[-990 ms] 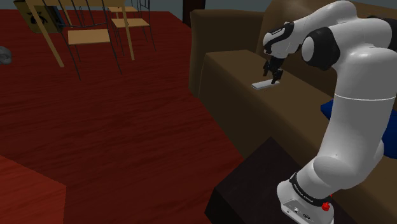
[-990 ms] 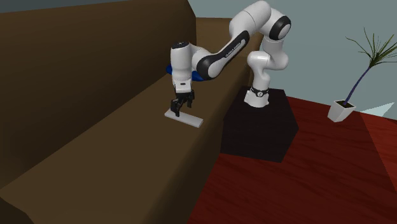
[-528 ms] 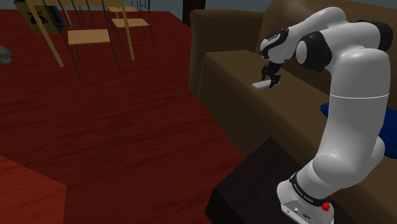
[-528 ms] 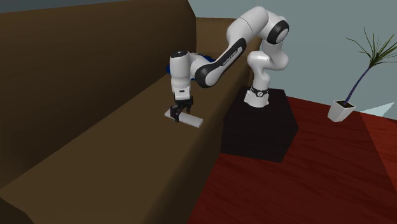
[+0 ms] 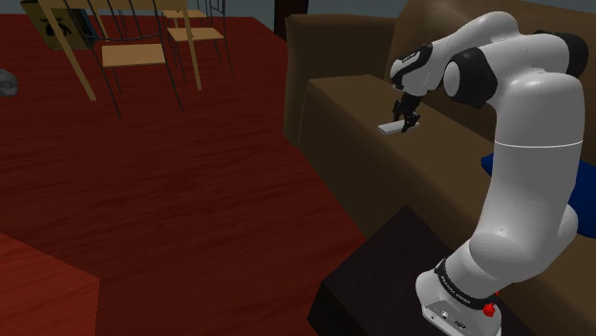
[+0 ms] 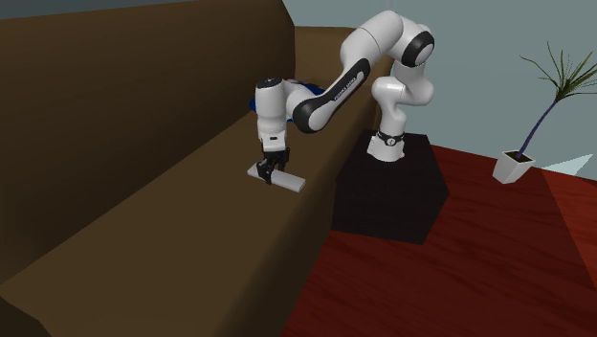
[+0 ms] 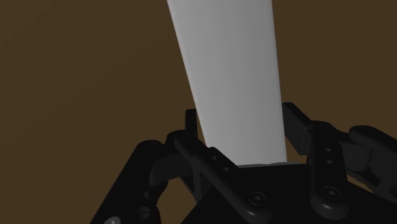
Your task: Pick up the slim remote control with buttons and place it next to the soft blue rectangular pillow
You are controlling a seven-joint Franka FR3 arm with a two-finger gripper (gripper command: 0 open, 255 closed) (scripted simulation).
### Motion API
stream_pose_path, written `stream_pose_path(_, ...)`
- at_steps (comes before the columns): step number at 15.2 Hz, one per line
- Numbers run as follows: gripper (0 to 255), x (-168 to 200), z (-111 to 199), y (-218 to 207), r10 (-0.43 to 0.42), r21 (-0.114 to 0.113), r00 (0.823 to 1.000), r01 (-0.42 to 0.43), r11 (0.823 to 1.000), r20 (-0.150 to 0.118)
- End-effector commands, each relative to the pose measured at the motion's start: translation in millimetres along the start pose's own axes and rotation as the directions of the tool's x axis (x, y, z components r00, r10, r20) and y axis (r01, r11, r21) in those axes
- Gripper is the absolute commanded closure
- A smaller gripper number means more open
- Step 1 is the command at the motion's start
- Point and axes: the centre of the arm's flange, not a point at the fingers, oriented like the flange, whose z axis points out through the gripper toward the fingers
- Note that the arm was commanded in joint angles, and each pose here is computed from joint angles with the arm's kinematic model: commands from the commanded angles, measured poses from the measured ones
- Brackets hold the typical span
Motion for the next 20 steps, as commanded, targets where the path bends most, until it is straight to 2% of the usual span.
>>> stream_pose_path(1,255,-0.1,0.5,-0.2,0.000,0.001,1.000,0.000,1.000,0.000)
stream_pose_path(9,255,-0.1,0.6,-0.2,0.000,0.001,1.000,0.000,1.000,0.000)
stream_pose_path(20,255,-1.5,-57.5,-0.2,0.000,0.001,1.000,0.000,1.000,0.000)
